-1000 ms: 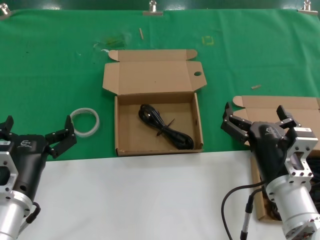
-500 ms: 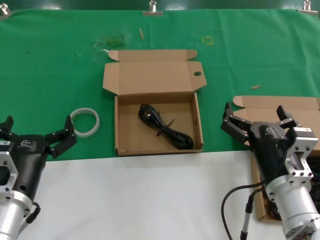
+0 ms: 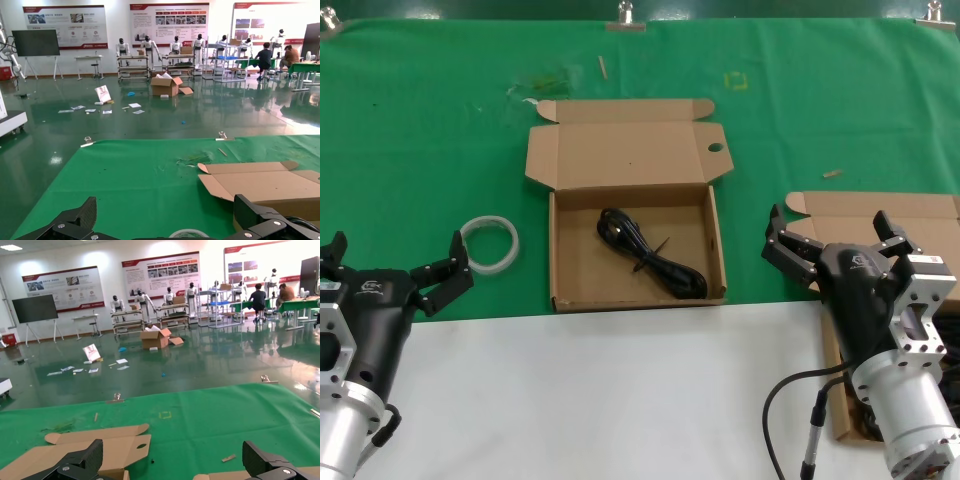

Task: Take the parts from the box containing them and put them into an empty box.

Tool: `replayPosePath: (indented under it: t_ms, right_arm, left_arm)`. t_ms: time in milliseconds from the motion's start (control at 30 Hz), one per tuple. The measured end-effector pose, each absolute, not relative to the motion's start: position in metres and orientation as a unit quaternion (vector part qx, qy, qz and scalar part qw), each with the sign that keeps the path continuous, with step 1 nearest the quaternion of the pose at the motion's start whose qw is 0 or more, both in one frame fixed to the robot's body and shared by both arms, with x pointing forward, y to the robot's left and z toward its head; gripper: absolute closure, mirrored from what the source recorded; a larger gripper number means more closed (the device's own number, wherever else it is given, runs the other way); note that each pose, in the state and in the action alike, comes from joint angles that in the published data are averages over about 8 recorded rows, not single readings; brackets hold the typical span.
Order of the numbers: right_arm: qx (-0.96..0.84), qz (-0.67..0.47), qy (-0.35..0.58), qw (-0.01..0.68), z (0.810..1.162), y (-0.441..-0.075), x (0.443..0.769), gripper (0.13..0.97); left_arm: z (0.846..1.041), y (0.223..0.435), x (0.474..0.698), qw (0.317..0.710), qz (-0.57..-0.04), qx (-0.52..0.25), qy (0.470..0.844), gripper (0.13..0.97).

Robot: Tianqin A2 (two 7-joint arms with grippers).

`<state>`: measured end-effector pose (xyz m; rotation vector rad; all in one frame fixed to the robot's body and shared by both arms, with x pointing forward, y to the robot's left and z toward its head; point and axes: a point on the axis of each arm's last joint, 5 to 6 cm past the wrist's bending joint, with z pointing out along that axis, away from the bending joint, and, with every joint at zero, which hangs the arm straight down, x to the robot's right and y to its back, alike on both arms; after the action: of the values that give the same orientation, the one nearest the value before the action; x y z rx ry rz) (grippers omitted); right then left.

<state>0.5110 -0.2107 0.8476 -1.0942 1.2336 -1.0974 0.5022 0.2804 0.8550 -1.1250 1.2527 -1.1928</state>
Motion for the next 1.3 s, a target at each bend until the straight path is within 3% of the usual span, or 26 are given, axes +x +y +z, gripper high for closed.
replayPosePath:
  t_ms: [1300]
  right_arm:
    - [-0.462,-0.463,0.521,0.548,0.8476,-0.2107,0.5110,0.130]
  left_arm:
    - [0.8550,0.2804,0.5022,0.513,-0.496,-0.468,0.521,0.132]
